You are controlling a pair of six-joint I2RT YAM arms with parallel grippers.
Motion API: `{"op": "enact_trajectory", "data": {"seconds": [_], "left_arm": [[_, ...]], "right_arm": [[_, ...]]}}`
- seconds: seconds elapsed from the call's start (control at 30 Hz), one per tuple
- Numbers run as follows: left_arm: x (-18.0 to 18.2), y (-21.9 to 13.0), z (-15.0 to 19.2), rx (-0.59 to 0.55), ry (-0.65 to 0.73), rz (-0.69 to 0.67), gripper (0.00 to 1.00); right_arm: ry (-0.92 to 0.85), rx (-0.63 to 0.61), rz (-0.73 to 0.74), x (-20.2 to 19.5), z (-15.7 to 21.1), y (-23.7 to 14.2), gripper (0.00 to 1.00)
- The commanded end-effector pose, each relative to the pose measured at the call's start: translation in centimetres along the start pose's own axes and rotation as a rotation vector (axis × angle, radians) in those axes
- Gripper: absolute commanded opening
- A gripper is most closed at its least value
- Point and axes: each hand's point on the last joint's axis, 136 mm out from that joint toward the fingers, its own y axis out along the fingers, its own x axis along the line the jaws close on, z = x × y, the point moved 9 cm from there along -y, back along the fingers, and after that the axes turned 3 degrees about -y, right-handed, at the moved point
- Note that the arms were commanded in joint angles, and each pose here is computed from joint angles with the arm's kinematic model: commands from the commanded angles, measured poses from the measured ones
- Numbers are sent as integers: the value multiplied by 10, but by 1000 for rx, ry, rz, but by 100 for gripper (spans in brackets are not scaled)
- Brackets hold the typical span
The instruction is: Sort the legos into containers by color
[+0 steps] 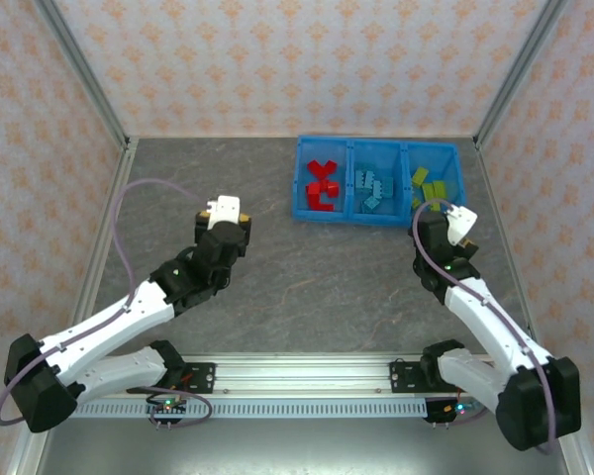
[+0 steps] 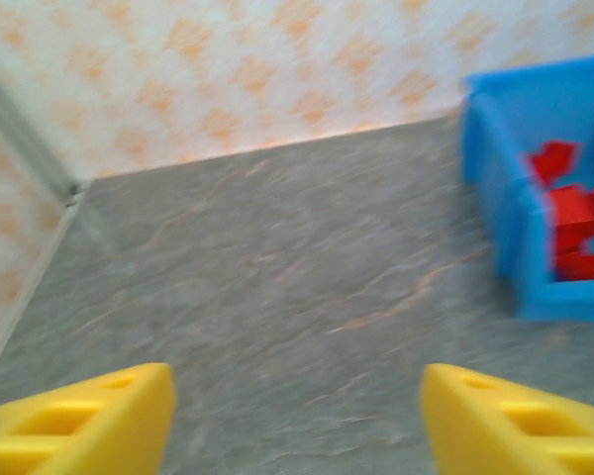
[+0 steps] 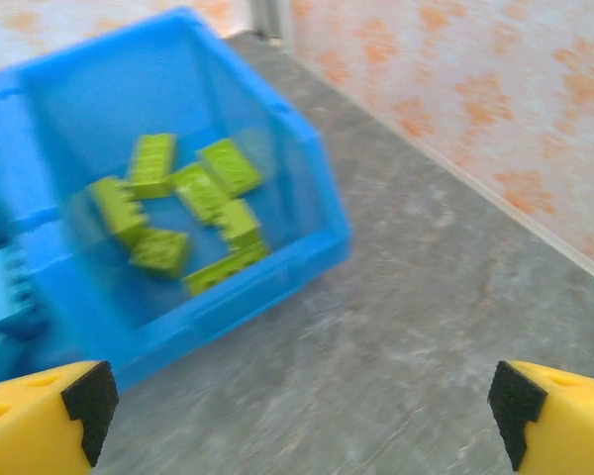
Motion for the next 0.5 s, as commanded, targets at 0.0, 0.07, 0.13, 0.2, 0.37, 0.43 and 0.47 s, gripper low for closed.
{"op": "enact_trajectory", "data": {"seconds": [0.0,0.07,0.13,0.2,0.37,0.43,0.47], "left_arm": [[26,13,8,-94,-44,-166,85],[36,25,28,-101,-20,-198,94],[48,39,46,-87,-30,-227,100],[60,52,63,-66,-66,-252,100],[72,83,90,-19,-108,-263,100],[70,96,90,-12,-97,-234,100],[69,103,87,-37,-105,-207,100]], "right_arm": [[43,-135,17,5,-10,20,99],[-1,-162,15,11,-2,35,98],[-50,-164,-24,19,8,50,98],[-134,-126,-59,29,13,61,97],[-238,-161,-191,39,30,71,100],[-193,-195,-258,31,48,79,99],[-177,-218,-263,32,50,86,99]]}}
